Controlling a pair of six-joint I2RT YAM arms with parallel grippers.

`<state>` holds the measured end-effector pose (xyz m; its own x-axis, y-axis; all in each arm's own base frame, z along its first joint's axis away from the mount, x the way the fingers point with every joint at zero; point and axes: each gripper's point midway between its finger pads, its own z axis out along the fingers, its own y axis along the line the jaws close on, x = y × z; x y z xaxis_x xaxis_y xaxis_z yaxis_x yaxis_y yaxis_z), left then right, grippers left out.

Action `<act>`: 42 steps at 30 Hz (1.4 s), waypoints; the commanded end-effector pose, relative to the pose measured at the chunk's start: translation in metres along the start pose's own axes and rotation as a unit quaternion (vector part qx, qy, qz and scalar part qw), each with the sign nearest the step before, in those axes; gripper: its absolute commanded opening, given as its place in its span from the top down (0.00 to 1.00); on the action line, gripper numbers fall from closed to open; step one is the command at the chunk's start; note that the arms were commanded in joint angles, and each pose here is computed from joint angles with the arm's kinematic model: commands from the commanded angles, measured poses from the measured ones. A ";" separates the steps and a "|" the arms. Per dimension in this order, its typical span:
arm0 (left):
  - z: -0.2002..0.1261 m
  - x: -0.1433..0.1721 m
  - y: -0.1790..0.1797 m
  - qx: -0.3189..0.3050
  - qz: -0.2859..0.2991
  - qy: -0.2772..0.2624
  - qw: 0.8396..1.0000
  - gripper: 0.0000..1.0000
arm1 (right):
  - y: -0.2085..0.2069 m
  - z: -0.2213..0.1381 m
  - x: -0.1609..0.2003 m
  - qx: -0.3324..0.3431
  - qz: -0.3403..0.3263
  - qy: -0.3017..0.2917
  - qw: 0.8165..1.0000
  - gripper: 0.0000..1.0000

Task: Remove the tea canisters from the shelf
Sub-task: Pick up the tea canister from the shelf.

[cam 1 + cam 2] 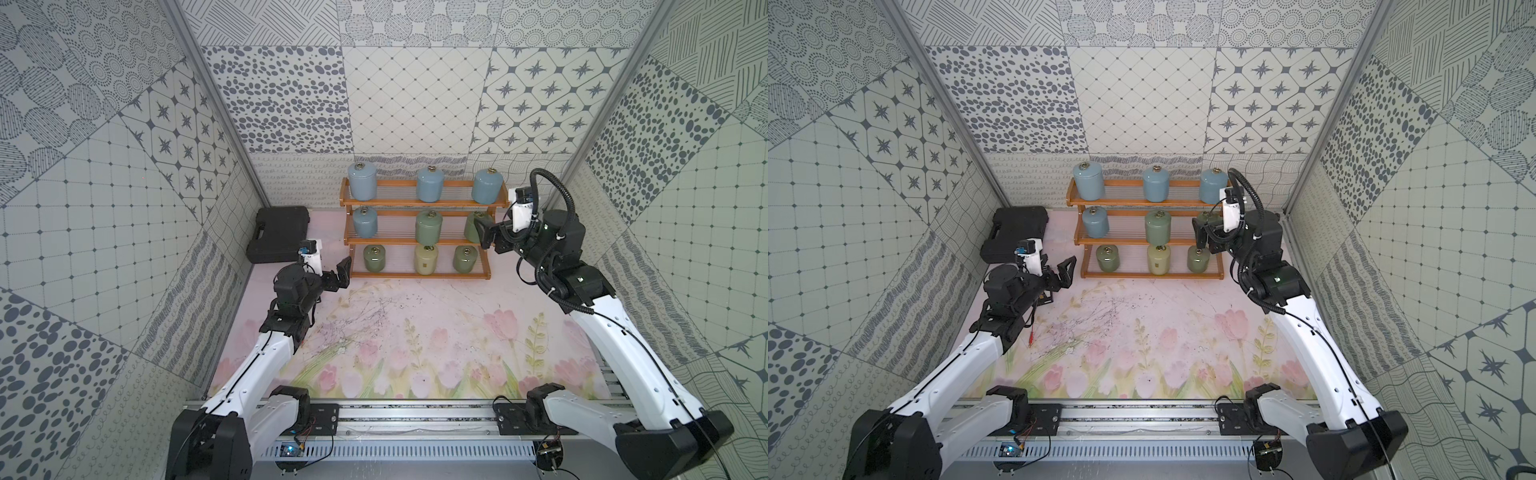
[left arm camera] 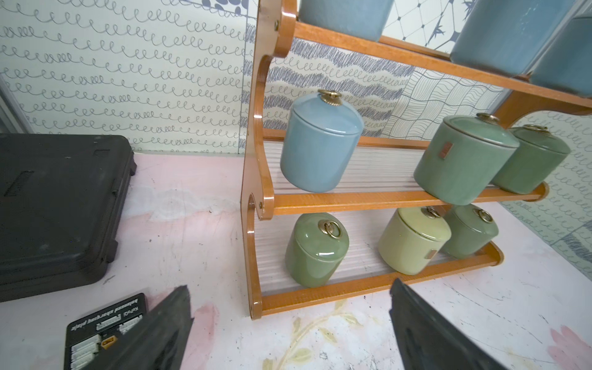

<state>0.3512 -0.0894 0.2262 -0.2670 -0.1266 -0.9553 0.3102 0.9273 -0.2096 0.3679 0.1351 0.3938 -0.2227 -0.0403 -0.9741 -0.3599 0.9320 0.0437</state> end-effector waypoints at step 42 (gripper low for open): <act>0.008 0.020 -0.038 0.085 -0.021 0.036 0.995 0.00 | 0.066 0.186 -0.054 -0.016 0.014 0.079 0.997 0.00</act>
<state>0.3426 -0.1244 0.2087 -0.3562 -0.1288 -0.9255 0.4163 0.8649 -0.2806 0.5226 0.2652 0.4048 -0.3859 -0.0680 -0.9200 -0.3845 0.9184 0.0934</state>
